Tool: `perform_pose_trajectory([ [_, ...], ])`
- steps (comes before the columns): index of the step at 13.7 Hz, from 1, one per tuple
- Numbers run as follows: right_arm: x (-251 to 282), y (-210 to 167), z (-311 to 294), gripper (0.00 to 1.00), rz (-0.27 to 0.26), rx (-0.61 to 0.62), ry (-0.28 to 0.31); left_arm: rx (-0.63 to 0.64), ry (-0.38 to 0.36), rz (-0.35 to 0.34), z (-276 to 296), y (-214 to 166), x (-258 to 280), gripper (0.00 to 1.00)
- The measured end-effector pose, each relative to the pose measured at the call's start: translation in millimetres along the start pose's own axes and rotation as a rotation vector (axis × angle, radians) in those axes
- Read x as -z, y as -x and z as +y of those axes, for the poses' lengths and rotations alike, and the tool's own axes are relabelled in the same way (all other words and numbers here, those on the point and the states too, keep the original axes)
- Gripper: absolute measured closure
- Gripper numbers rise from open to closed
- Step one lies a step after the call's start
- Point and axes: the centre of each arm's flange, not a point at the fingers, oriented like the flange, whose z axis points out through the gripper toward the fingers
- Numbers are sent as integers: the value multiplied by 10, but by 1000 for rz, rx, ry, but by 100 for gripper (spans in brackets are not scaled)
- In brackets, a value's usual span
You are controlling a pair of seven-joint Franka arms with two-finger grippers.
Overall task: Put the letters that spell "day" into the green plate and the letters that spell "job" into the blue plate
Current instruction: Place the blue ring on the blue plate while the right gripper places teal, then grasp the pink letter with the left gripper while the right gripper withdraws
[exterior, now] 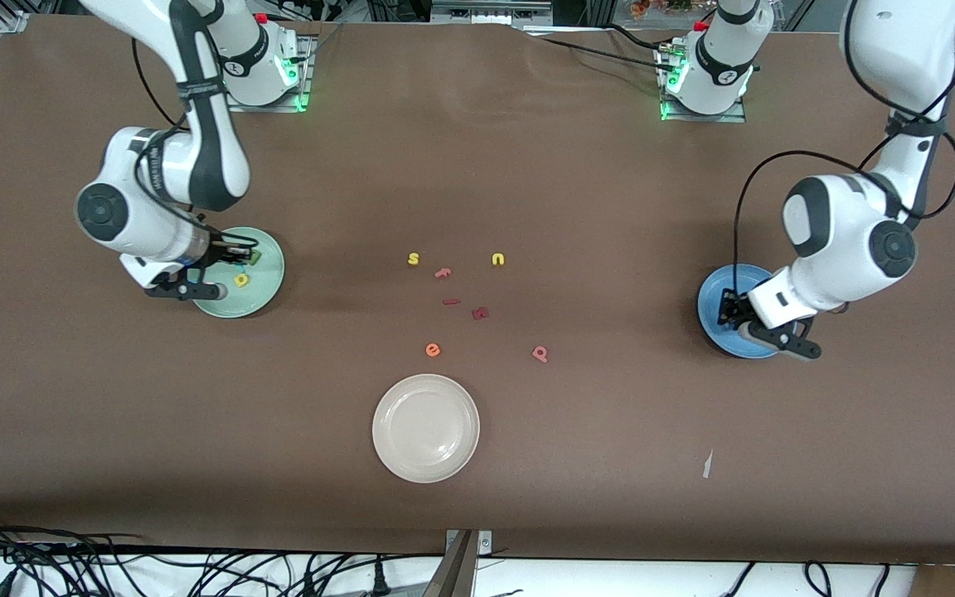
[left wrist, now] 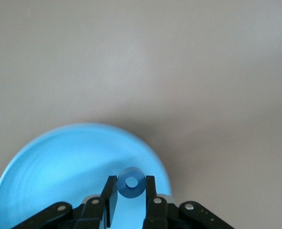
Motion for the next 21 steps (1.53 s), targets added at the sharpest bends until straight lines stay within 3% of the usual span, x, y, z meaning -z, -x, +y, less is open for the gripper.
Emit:
perform_pose_trajectory([
  [4, -252, -53, 214, 74, -4, -7, 29, -25, -18, -34, 2, 148, -61, 59],
  [6, -388, -64, 147, 70, -16, -1, 47, -45, -20, -26, 153, 89, -59, 44],
  [7, -424, -66, 150, 59, -21, -2, 54, -54, -21, -22, 278, 43, -57, 37],
  [11, -321, -112, 83, 16, -29, 7, 39, -85, 52, 63, 1127, -405, 82, 35],
  [13, -28, -237, -87, 0, -50, 36, 10, -85, 102, 88, 1653, -672, 23, 33],
  [17, 916, -468, -434, 0, -60, 112, -29, 45, 155, 92, 2318, -1071, -267, 34],
  [19, 1373, -488, -459, 0, -67, 134, -13, 70, 158, 110, 2567, -1243, -353, 34],
  [21, 1804, -472, -527, 0, -39, 164, -1, 79, 153, 145, 2770, -1342, -477, 33],
])
